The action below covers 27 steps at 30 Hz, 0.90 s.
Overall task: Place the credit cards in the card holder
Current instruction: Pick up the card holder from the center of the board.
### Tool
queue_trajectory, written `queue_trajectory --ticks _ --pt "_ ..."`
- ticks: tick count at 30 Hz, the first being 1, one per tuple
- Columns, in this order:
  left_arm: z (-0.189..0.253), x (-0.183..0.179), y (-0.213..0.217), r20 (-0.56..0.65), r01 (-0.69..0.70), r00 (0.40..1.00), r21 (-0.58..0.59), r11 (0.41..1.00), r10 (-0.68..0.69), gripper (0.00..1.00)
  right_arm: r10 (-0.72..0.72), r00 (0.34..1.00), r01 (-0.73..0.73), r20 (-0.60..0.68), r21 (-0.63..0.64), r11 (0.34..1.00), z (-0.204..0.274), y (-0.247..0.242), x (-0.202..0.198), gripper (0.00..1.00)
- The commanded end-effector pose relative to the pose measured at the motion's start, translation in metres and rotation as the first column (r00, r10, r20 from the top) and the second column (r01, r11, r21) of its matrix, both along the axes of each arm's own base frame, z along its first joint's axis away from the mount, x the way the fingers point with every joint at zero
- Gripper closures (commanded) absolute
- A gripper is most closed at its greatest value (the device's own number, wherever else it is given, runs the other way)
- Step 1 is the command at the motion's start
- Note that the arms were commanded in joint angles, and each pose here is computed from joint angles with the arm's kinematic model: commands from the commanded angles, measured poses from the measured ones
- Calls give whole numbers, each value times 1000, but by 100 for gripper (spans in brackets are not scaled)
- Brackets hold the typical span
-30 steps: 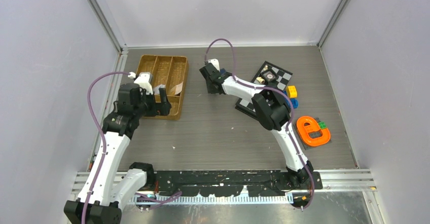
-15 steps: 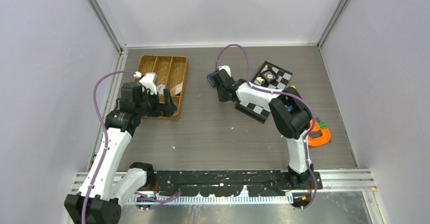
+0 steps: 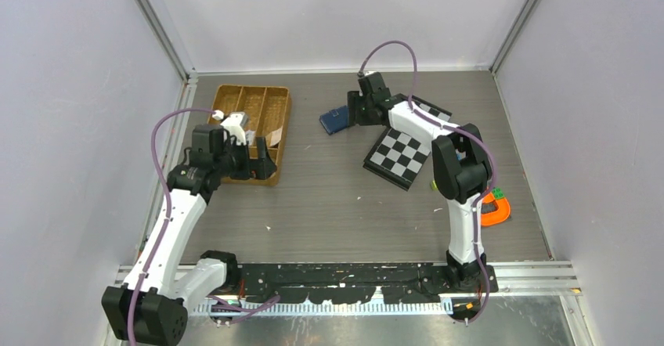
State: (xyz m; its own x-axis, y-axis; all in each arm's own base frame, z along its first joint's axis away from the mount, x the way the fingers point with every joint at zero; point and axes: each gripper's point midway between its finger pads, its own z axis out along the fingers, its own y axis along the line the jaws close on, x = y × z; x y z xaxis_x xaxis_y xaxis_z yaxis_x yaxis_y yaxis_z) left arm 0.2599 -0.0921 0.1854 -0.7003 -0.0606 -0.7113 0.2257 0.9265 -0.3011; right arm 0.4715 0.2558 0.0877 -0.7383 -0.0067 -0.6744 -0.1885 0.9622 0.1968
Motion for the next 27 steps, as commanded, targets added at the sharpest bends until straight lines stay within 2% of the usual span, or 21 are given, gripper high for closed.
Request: queue_trajectory --ticks 1,6,13,21,27 --pt "19 10 -11 45 29 999 -51 998 -27 3 58 998 -55 -35 78 995 -3 2 18 36" --pt "14 13 -14 13 38 999 -56 998 -38 6 74 994 -63 -76 134 989 -15 3 37 31" --pt "12 12 -15 7 44 999 -56 998 -43 6 90 990 -70 -106 181 981 -33 11 54 30" --pt "9 9 -18 -5 61 998 -53 997 -61 6 164 978 -128 -127 251 959 -43 29 52 30" --pt "7 8 -20 -11 70 997 -50 996 -71 6 187 975 -149 -123 272 951 -46 36 56 35"
